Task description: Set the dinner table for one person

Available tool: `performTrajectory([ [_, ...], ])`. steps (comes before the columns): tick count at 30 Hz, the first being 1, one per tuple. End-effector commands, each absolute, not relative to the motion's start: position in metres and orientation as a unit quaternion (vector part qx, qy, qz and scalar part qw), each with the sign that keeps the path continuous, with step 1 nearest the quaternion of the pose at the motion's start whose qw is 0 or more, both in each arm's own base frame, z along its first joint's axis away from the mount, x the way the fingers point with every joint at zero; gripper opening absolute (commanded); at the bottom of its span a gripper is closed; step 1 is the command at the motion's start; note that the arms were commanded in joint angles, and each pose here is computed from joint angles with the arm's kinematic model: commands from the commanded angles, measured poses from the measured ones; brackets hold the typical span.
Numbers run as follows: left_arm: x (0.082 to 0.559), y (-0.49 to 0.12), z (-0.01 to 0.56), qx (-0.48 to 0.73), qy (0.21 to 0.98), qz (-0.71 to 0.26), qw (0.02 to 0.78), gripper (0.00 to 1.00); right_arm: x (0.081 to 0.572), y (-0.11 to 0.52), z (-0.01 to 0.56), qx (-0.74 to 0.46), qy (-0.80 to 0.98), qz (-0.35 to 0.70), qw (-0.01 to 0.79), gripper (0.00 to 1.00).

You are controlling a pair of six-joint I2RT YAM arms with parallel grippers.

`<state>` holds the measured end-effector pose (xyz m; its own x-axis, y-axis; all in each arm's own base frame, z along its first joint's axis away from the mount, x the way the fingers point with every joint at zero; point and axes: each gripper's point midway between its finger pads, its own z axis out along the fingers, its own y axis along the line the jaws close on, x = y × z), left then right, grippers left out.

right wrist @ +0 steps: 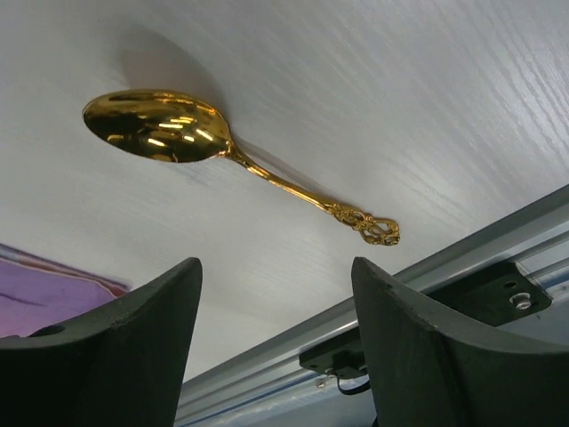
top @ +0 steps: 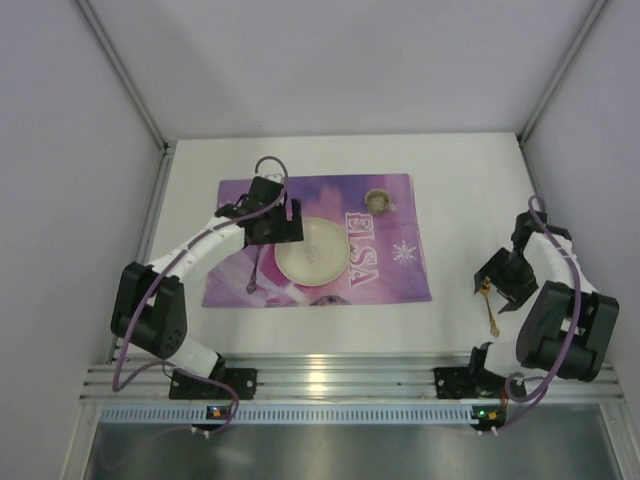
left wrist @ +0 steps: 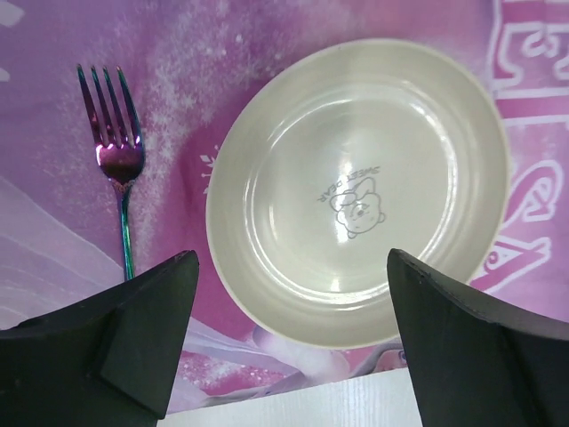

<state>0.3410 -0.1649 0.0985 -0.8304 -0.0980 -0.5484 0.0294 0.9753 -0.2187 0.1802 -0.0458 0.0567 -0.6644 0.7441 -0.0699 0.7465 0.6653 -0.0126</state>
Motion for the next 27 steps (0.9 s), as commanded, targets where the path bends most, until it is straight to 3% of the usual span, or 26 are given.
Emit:
performTrajectory([
  [1, 0.347, -0.162, 0.143, -0.029, 0.934, -0.121, 0.335, 0.92, 0.204, -0.064, 0.052, 0.418, 0.906, -0.041, 0.059, 0.68],
  [5, 0.345, -0.159, 0.154, -0.03, 0.93, -0.122, 0.346, 0.92, 0.208, -0.072, 0.042, 0.416, 0.906, -0.06, 0.048, 0.54],
  [13, 0.345, -0.153, 0.16, -0.036, 0.927, -0.115, 0.355, 0.92, 0.206, -0.065, 0.02, 0.394, 0.916, -0.079, 0.024, 0.43],
  [21, 0.35, -0.15, 0.165, -0.033, 0.927, -0.112, 0.357, 0.92, 0.213, -0.061, -0.002, 0.366, 0.925, -0.106, 0.002, 0.22],
  [24, 0.352, -0.148, 0.17, -0.034, 0.925, -0.111, 0.361, 0.92, 0.218, -0.061, -0.007, 0.36, 0.927, -0.107, 0.001, 0.11],
  [25, 0.351, -0.147, 0.17, -0.034, 0.926, -0.11, 0.36, 0.92, 0.22, -0.062, -0.007, 0.359, 0.927, -0.107, 0.003, 0.01],
  [27, 0.35, -0.145, 0.17, -0.035, 0.926, -0.11, 0.361, 0.92, 0.226, -0.063, -0.007, 0.352, 0.929, -0.11, 0.008, 0.0],
])
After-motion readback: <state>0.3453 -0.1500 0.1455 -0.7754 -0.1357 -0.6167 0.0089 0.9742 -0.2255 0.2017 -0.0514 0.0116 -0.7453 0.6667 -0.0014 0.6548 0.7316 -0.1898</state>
